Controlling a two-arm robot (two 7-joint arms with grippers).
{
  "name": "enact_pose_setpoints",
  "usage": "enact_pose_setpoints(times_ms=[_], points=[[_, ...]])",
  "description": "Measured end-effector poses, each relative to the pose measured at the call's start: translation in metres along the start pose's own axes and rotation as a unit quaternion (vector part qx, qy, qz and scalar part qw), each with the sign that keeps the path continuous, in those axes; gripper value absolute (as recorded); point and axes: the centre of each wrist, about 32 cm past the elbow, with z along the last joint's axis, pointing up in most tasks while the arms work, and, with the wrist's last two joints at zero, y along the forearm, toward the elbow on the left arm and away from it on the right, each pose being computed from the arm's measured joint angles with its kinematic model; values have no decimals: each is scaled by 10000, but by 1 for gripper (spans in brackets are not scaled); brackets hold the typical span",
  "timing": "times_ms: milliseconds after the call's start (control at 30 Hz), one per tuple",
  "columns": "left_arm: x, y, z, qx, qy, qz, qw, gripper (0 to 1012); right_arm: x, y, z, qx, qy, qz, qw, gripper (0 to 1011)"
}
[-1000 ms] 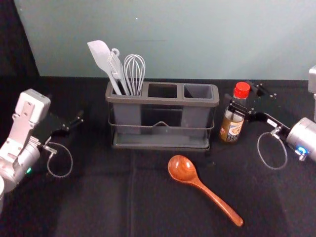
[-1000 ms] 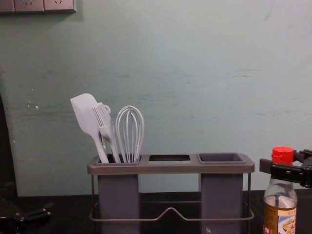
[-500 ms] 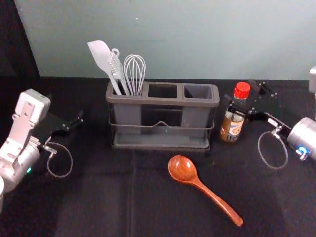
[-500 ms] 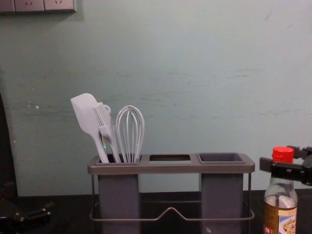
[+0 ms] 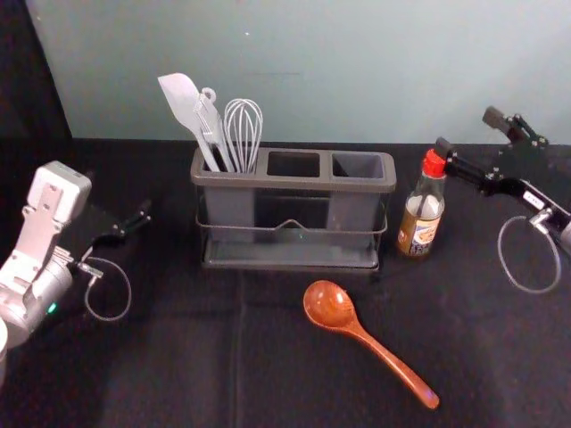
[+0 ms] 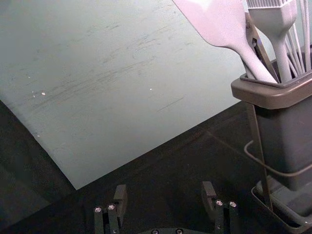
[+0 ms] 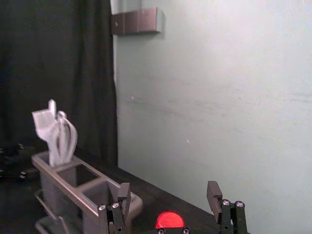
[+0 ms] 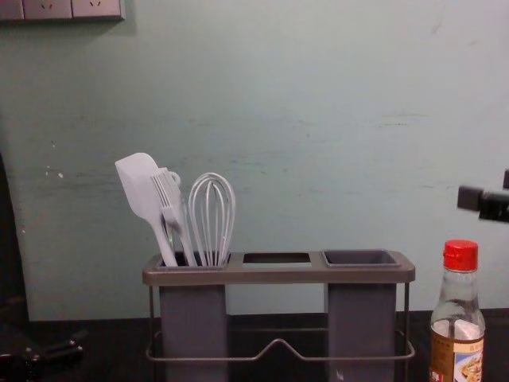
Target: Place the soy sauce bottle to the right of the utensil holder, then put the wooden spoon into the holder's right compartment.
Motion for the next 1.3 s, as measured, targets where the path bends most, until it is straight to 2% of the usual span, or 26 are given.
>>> enact_pose_setpoints(times_ms=[100,233,367,467,567,667,700,800,867,900,933,967,1000,1100,1133,1233,1300], points=[[0,0,0,0,0,0,10000,1005,-35,-51,133,48,57,235,9997,1002],[0,0,0,0,0,0,10000,1005,-88,-85,251,105,140,561,9983,1002],[0,0,0,0,0,0,10000,1005,-149,-104,311,157,194,860,9960,1002],[0,0,0,0,0,0,10000,1005,-258,-102,372,115,169,1240,9921,1002],[0,0,0,0,0,0,10000,1005,-338,-87,399,48,211,1449,9892,1002],[0,0,0,0,0,0,10000,1005,-474,-49,440,-171,241,1668,9856,1002],[0,0,0,0,0,0,10000,1005,-559,-20,466,-344,232,1755,9836,1000],[0,0,0,0,0,0,10000,1005,-679,32,502,-637,208,1838,9807,1002],[0,0,0,0,0,0,10000,1005,-825,120,542,-1127,205,1918,9747,1002],[0,0,0,0,0,0,10000,1005,-825,120,542,-1127,205,1918,9747,1002],[0,0,0,0,0,0,10000,1005,-888,171,557,-1446,222,1947,9699,1002],[0,0,0,0,0,0,10000,1005,-918,201,564,-1619,232,1957,9669,1002],[0,0,0,0,-1,0,10000,1005,-974,272,577,-1943,274,2008,9598,1002],[0,0,0,0,0,0,10000,1005,-1023,375,563,-2406,368,2042,9482,1002],[0,0,0,-1,0,0,10000,1005,-1047,442,539,-2675,436,2048,9405,1002],[0,0,0,0,0,0,10000,1005,-1080,582,487,-3129,510,2010,9269,1002],[1,0,0,0,0,0,10000,1005,-1089,632,457,-3303,496,1964,9219,1002]])
